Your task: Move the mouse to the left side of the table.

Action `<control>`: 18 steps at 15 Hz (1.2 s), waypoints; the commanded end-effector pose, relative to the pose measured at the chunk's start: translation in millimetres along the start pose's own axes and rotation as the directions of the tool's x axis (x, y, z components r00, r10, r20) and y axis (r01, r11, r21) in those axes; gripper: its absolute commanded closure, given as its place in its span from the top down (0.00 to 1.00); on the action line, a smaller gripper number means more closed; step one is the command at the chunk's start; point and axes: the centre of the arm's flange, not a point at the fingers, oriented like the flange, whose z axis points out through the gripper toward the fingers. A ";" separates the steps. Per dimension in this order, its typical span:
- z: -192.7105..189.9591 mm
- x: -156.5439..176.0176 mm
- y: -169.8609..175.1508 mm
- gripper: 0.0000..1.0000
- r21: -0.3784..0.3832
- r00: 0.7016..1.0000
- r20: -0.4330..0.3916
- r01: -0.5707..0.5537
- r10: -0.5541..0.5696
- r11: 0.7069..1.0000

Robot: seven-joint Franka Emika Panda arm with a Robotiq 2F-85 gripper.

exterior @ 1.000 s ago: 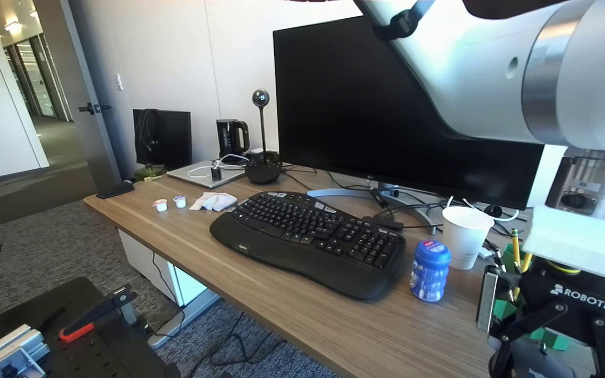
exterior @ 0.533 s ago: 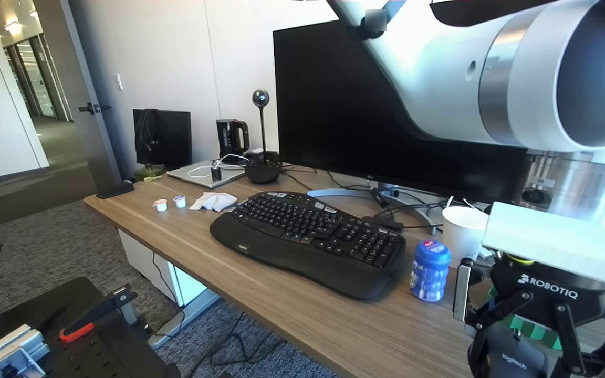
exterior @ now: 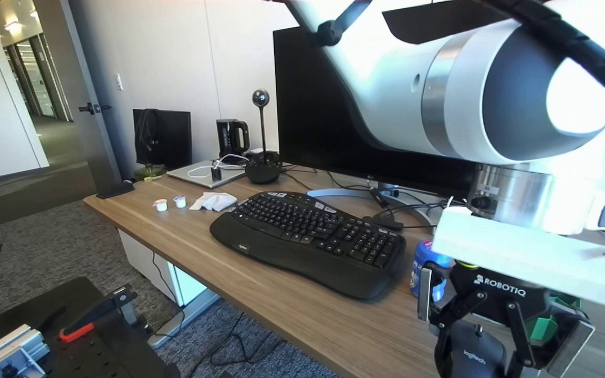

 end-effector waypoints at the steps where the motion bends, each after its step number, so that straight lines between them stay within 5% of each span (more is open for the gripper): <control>1: -5.3 -17.2 -22.3 0.42 -0.038 1.000 -0.008 0.022 -0.023 0.999; 18: 13.3 -31.3 -108.1 0.42 -0.112 0.978 -0.042 0.198 -0.204 0.974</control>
